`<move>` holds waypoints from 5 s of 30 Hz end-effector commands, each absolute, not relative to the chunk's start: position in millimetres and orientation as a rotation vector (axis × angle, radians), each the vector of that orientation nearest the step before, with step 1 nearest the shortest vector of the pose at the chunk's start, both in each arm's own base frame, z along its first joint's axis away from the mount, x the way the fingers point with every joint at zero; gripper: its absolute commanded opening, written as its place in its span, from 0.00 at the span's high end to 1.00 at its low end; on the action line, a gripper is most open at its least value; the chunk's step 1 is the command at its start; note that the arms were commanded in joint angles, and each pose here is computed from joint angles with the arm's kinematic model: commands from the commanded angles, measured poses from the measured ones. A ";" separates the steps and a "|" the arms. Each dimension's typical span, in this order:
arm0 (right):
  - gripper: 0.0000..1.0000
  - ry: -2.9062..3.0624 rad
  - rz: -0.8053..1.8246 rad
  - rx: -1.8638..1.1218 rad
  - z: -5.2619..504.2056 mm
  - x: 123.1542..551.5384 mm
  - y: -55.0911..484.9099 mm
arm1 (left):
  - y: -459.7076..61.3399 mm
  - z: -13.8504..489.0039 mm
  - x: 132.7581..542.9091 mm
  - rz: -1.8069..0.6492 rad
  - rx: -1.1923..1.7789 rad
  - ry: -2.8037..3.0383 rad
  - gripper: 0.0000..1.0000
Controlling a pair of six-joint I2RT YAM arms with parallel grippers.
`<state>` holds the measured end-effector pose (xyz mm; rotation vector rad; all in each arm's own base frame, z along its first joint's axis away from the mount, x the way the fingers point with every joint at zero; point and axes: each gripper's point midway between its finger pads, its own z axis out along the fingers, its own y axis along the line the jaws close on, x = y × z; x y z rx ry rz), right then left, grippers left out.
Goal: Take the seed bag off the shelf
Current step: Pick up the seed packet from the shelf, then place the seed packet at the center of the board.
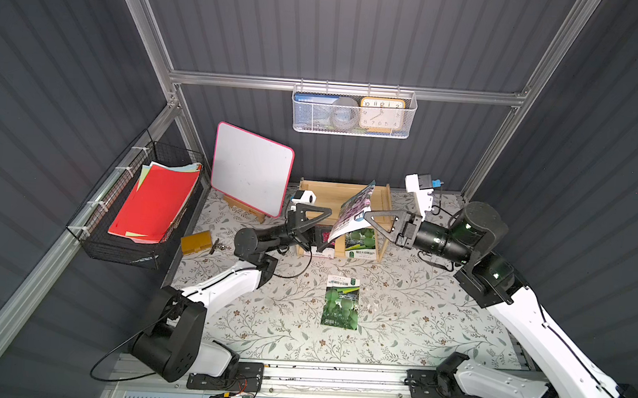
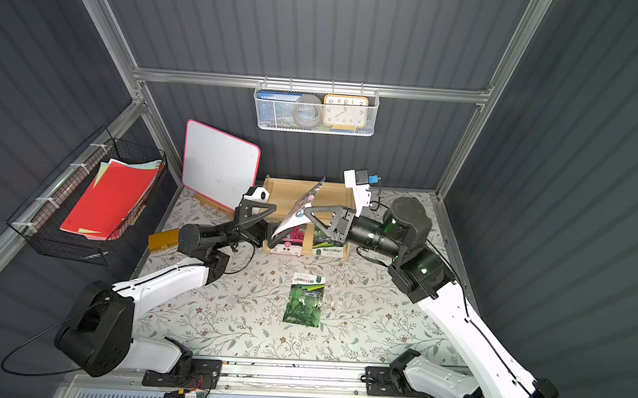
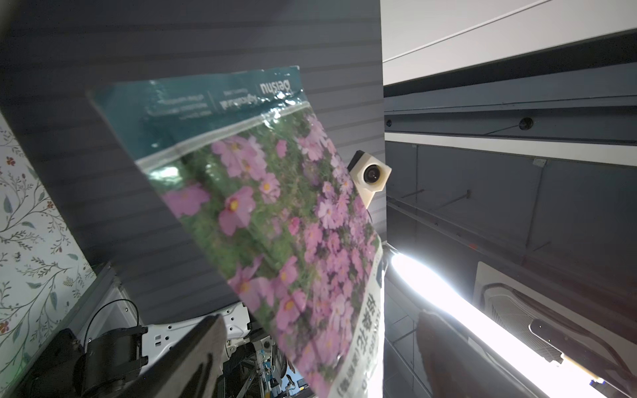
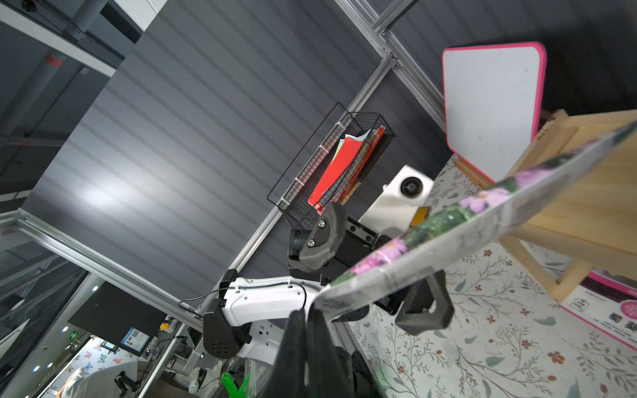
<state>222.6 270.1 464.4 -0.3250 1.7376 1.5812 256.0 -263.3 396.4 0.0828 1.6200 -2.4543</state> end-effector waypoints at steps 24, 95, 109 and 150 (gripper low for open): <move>1.00 1.777 1.555 -0.285 431.6 208.8 260.8 | -259.2 407.8 261.7 -2.553 0.116 1.446 0.55; 0.37 1.887 1.229 -0.267 407.0 202.5 192.7 | -216.3 113.3 227.7 -1.499 -0.059 2.551 0.87; 0.38 1.853 1.286 -0.303 398.4 205.2 195.3 | -187.2 77.8 270.1 -1.100 -0.199 2.646 0.90; 0.38 1.829 1.388 -0.284 372.1 216.0 186.2 | -136.6 51.1 282.0 -0.478 -0.227 3.035 0.27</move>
